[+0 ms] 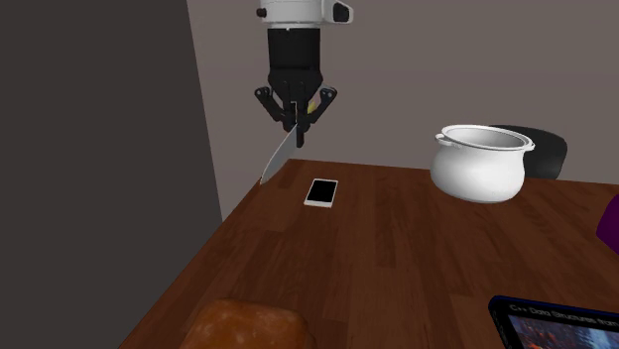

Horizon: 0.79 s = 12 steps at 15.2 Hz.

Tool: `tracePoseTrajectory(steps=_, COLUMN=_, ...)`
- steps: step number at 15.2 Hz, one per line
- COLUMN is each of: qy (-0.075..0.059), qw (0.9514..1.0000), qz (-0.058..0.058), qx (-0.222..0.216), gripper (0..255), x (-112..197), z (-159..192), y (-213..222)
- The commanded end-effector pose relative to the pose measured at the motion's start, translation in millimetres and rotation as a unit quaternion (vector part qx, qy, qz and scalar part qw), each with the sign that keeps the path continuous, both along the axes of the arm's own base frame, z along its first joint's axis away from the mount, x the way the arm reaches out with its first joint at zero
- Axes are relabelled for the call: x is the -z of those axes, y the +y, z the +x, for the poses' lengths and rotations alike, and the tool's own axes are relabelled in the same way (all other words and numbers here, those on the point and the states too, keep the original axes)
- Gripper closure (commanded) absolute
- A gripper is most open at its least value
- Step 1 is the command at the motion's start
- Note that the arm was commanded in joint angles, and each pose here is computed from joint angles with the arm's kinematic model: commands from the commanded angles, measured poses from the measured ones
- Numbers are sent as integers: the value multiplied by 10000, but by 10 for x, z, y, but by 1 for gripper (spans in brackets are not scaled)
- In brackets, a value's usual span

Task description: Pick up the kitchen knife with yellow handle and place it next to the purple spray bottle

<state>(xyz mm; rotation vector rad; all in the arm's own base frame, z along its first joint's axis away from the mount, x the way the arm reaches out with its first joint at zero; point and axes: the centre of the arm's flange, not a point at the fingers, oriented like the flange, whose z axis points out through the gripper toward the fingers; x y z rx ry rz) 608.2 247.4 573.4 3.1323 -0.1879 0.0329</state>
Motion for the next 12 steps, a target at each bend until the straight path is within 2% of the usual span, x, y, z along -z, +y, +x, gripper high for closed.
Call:
tracePoseTrajectory(steps=1, qy=2, qw=10000, qz=-1, qx=1, gripper=255, x=-117, z=6, y=1)
tracePoseTrajectory(steps=12, qy=2, qw=10000, qz=-1, qx=1, gripper=255, x=-698, z=6, y=1)
